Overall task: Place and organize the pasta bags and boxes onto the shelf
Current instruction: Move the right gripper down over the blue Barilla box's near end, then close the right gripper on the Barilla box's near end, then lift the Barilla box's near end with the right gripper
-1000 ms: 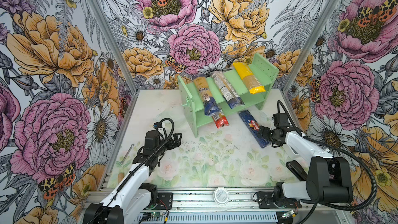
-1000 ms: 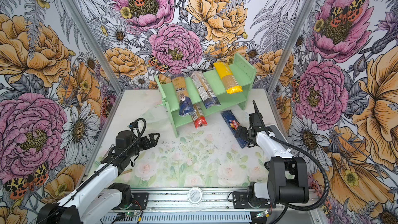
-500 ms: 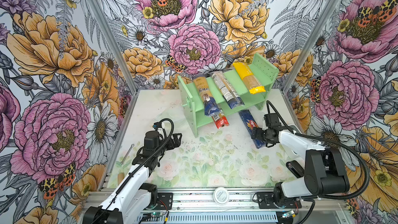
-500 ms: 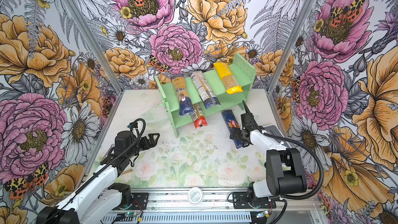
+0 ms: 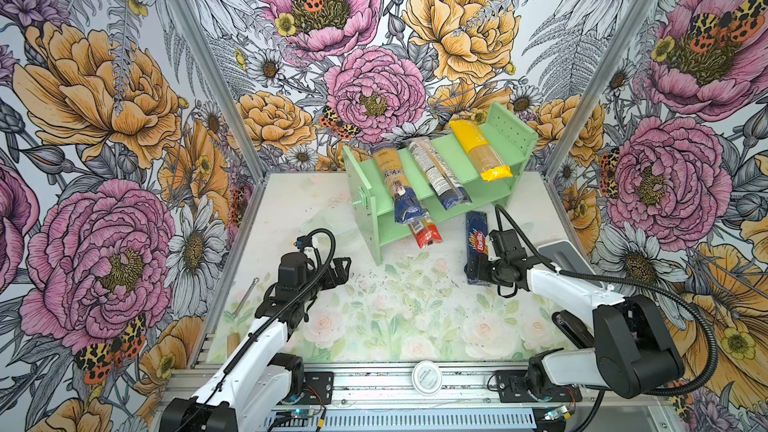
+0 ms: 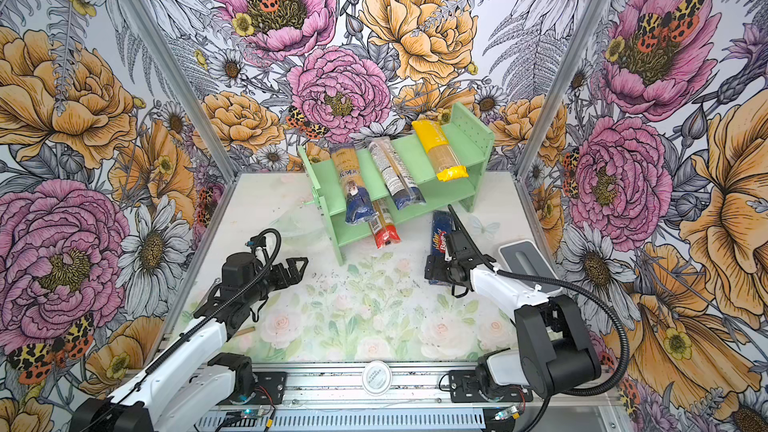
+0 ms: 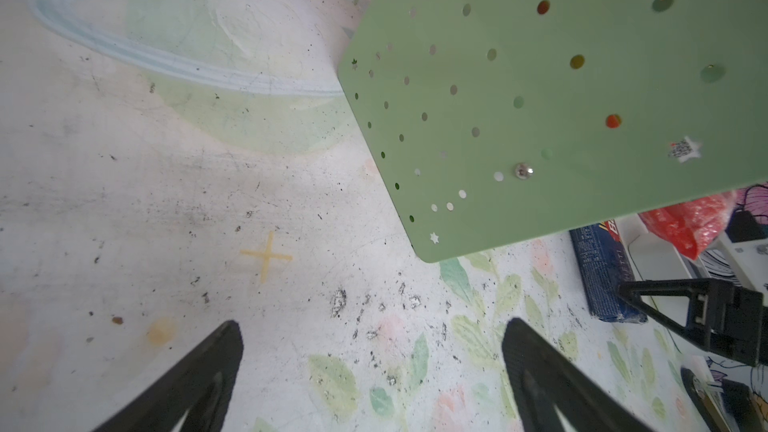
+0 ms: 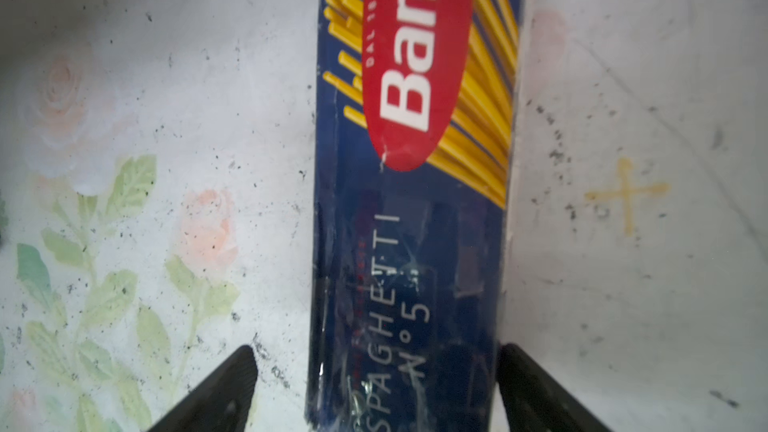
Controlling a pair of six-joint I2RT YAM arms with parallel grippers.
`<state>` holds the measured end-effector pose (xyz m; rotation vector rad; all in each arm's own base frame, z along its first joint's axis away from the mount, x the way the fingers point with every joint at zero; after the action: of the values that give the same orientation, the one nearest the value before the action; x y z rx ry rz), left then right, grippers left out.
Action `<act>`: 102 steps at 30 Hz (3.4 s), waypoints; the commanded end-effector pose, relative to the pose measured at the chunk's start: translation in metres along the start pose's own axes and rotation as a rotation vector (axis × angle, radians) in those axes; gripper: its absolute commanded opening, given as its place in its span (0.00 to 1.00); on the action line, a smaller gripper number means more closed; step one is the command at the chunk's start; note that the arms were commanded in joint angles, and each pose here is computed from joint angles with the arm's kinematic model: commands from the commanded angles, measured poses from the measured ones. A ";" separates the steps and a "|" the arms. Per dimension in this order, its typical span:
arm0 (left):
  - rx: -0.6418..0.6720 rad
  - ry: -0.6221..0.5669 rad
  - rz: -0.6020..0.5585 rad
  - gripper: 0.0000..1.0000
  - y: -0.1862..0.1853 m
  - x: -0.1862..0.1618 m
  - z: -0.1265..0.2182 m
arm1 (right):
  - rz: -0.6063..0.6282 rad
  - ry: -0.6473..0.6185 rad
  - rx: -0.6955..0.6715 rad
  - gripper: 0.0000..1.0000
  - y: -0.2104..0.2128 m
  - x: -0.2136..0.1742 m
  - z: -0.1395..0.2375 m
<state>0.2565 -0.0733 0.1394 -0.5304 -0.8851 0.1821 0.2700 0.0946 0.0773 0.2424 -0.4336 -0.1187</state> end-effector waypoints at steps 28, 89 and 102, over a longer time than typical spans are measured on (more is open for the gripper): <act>-0.017 -0.023 -0.005 0.99 -0.003 0.004 0.001 | -0.053 -0.274 -0.190 0.75 0.013 -0.004 -0.045; -0.020 -0.020 -0.008 0.99 -0.004 0.006 -0.001 | 0.055 -0.438 0.041 0.00 0.009 0.029 0.117; -0.022 -0.017 -0.008 0.99 -0.004 0.006 -0.001 | 0.085 -0.492 0.015 0.00 0.005 0.031 0.156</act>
<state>0.2579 -0.0736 0.1384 -0.5302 -0.8848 0.1818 0.2105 0.0637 0.1647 0.1807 -0.6885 -0.0812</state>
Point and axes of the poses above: each gripper's point midway between its finger pads, its own z axis back along the fingers, its own y axis along the line the jaws close on, x = y × z, the point moved 4 cm from there along z, back along the fingers, and after that the axes turned 1 degree about z, right-handed, at the moved point
